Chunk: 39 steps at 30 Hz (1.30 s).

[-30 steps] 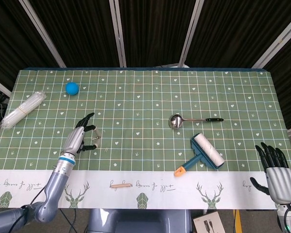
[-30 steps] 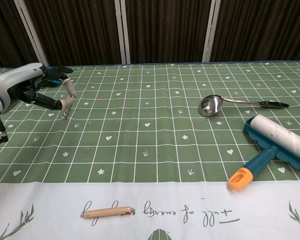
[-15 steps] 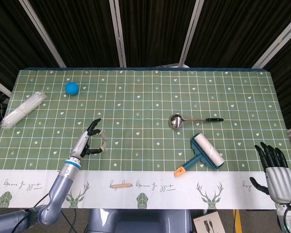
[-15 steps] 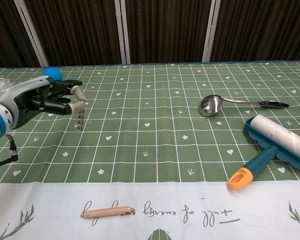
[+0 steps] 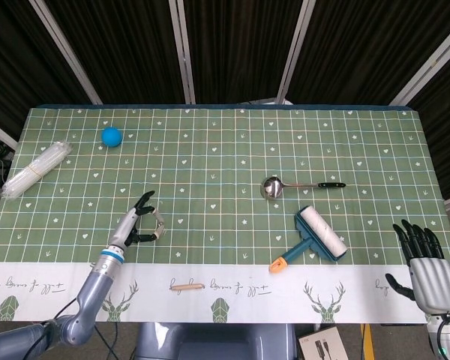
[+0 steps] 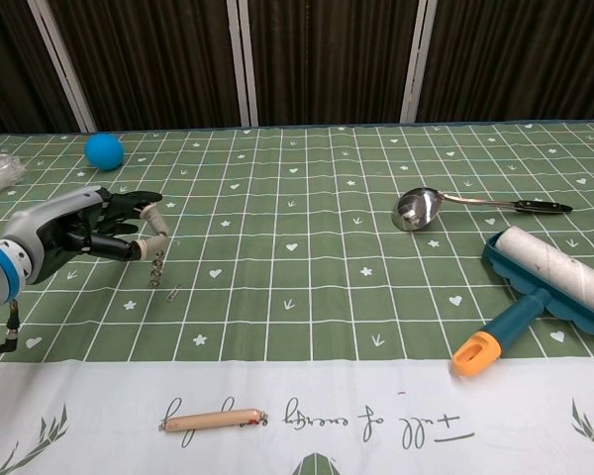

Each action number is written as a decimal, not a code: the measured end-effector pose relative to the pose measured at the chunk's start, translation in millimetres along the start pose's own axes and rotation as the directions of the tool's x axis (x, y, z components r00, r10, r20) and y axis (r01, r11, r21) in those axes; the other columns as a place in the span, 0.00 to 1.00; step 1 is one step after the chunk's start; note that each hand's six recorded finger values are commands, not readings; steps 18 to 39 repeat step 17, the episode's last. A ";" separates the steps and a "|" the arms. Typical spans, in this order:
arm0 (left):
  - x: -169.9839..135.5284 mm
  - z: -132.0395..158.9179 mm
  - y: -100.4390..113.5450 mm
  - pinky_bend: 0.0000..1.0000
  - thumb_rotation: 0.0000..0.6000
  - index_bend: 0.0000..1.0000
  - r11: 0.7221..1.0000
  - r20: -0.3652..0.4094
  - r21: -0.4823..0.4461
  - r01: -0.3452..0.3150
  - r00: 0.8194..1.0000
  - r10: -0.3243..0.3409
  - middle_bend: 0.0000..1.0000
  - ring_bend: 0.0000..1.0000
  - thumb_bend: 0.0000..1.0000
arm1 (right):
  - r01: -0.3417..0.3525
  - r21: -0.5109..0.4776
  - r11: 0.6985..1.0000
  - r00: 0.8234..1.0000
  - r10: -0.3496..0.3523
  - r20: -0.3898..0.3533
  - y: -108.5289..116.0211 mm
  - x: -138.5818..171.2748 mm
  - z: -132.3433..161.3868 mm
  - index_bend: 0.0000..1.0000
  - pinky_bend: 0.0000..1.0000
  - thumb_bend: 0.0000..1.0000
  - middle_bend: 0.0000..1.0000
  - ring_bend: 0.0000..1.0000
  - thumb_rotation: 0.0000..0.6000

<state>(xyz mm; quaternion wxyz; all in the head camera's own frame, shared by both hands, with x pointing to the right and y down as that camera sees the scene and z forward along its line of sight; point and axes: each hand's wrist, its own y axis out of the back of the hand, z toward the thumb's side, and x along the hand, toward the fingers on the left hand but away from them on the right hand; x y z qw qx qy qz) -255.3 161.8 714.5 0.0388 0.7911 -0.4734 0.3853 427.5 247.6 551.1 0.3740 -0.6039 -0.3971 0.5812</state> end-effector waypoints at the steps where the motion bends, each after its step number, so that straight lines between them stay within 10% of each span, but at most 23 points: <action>1: 0.5 0.8 -0.5 0.00 1.00 0.58 1.000 0.003 0.000 0.001 1.000 -0.001 0.00 0.00 0.41 | 0.000 -0.001 1.000 1.000 0.000 -0.001 0.0 -0.1 0.0 0.00 0.05 0.11 0.00 0.00 1.00; 39: 10.3 5.5 -10.2 0.00 1.00 0.58 1.000 0.002 0.003 0.011 1.000 -0.011 0.00 0.00 0.41 | 0.002 -0.002 1.000 1.000 -0.002 0.000 1.1 0.9 -0.7 0.00 0.05 0.11 0.00 0.00 1.00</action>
